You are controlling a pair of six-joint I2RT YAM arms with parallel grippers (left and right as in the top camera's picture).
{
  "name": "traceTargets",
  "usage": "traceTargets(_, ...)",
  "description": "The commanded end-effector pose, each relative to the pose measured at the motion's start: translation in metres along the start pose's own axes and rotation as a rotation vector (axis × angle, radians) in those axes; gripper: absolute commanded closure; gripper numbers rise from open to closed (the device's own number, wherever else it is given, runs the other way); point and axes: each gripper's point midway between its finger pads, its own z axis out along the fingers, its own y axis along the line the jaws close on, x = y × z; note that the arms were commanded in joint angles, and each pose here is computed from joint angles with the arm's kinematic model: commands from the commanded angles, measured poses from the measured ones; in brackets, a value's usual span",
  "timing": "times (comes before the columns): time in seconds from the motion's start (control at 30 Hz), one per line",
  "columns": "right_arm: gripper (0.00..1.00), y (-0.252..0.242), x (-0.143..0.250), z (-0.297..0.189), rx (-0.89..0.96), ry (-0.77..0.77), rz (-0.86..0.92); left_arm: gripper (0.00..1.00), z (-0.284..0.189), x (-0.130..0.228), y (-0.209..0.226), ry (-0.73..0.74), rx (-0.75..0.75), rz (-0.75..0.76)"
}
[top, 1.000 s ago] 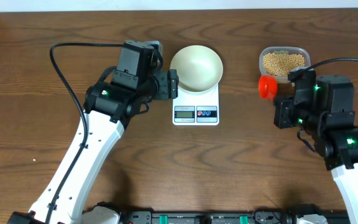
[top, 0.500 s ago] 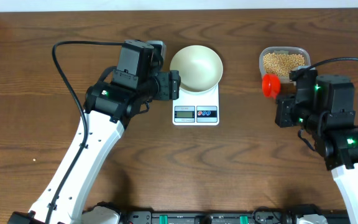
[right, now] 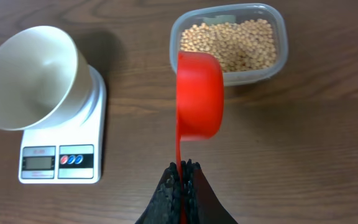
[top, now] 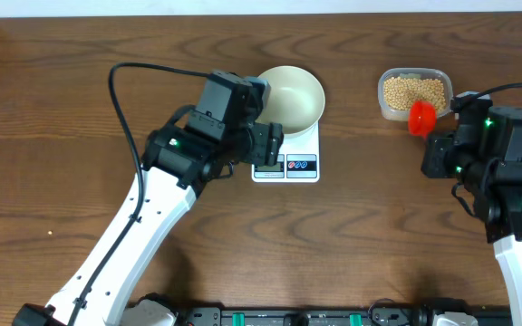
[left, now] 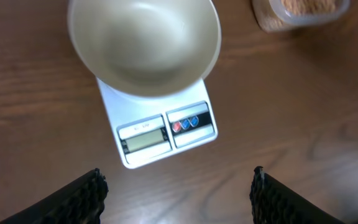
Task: Scoop item into bowl and weigh 50g on scale
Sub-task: 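Move the left gripper over the scale's buttons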
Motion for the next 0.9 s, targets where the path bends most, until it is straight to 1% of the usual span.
traceTargets(0.0,0.99,-0.010,-0.005,0.002,0.021,-0.003,0.027,0.26,0.004,0.012,-0.019,0.049,0.033,0.051)
traceTargets(0.13,0.99,-0.015,-0.004,0.007,0.032,0.014,0.040,0.31,0.011,0.024,-0.036,0.090,0.055,0.092)
traceTargets(0.2,0.99,-0.015,-0.003,0.008,0.032,0.021,0.041,0.36,0.016,0.030,-0.040,0.118,0.056,0.101)
traceTargets(0.27,0.99,-0.016,-0.002,0.009,0.033,0.025,0.042,0.41,0.032,0.041,-0.042,0.174,0.042,0.085)
traceTargets(0.4,0.99,-0.016,-0.002,0.009,0.033,0.025,0.042,0.63,0.058,0.057,-0.045,0.257,0.024,0.062)
traceTargets(0.47,0.99,-0.016,-0.002,0.009,0.033,0.026,0.042,0.70,0.072,0.066,-0.045,0.298,0.014,0.055)
traceTargets(0.5,0.99,-0.016,-0.001,0.009,0.033,0.027,0.042,0.81,0.083,0.072,-0.045,0.328,0.006,0.058)
traceTargets(0.53,0.99,-0.016,-0.001,0.009,0.033,0.027,0.042,0.89,0.089,0.074,-0.045,0.338,0.003,0.059)
traceTargets(0.57,0.99,-0.016,-0.001,0.009,0.033,0.027,0.042,0.92,0.094,0.076,-0.044,0.346,0.000,0.057)
traceTargets(0.67,0.99,-0.016,-0.001,0.009,0.033,0.027,0.042,0.93,0.104,0.076,-0.040,0.348,-0.028,0.030)
traceTargets(0.77,0.99,-0.016,-0.001,0.009,0.033,0.027,0.042,0.93,0.111,0.069,-0.025,0.306,-0.119,0.006)
traceTargets(0.87,0.99,-0.016,-0.001,0.009,0.033,0.028,0.042,0.93,0.114,0.062,-0.022,0.275,-0.137,0.012)
